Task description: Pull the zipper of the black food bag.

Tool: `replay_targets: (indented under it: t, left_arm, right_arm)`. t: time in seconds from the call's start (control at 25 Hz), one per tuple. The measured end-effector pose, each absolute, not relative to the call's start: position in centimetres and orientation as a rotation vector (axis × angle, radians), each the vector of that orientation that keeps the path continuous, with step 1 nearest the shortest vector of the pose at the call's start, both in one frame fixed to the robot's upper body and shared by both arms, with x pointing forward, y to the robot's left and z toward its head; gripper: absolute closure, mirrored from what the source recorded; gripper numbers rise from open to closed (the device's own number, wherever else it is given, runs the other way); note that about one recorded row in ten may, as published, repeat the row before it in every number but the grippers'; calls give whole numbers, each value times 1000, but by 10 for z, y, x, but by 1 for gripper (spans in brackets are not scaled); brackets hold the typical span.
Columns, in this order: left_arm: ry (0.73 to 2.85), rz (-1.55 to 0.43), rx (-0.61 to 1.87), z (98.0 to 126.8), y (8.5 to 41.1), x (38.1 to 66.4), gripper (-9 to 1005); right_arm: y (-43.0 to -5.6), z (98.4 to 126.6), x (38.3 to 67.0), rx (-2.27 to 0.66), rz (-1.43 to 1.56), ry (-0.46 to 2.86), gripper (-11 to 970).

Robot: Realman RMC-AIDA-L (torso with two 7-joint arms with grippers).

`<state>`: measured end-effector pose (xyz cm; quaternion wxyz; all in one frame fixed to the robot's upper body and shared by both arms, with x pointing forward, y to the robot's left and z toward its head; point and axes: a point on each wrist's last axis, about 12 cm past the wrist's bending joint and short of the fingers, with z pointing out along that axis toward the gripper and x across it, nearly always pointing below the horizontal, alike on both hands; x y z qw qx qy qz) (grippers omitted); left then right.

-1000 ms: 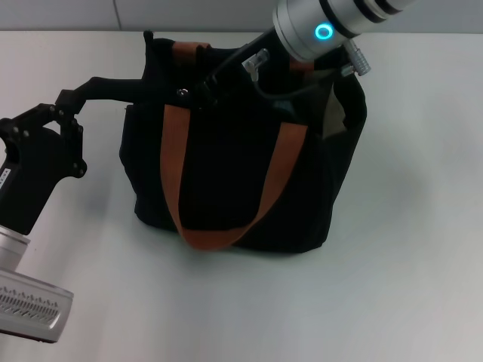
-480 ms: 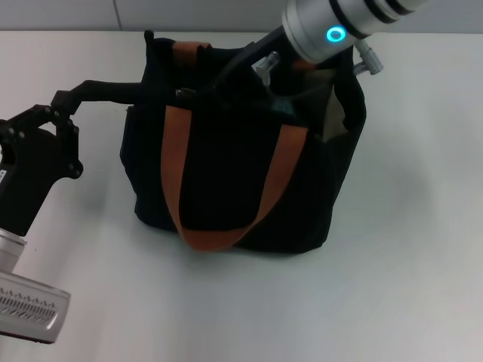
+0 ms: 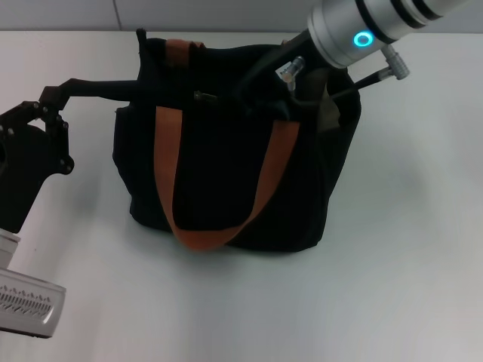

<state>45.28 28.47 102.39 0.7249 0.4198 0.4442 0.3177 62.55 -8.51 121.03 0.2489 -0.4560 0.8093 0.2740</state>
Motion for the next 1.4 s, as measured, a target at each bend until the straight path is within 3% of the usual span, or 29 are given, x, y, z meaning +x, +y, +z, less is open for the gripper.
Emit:
replay_targets:
  t: [0.56, 0.88, 1.32, 1.4]
  left_arm:
    - [977, 690, 916, 1025, 282, 453, 879]
    - [984, 699, 905, 1026, 284, 456, 876]
    - [972, 606, 862, 1028, 281, 449, 872]
    - [986, 574, 779, 1031, 281, 449, 872]
  right_arm:
    - [-131, 1212, 623, -1133, 716, 2296, 959]
    - [-190, 1213, 617, -918, 674, 2385, 959]
    - [-248, 1209, 590, -718, 1005, 2087, 960]
    - [-258, 1203, 576, -766, 1049, 1928, 841]
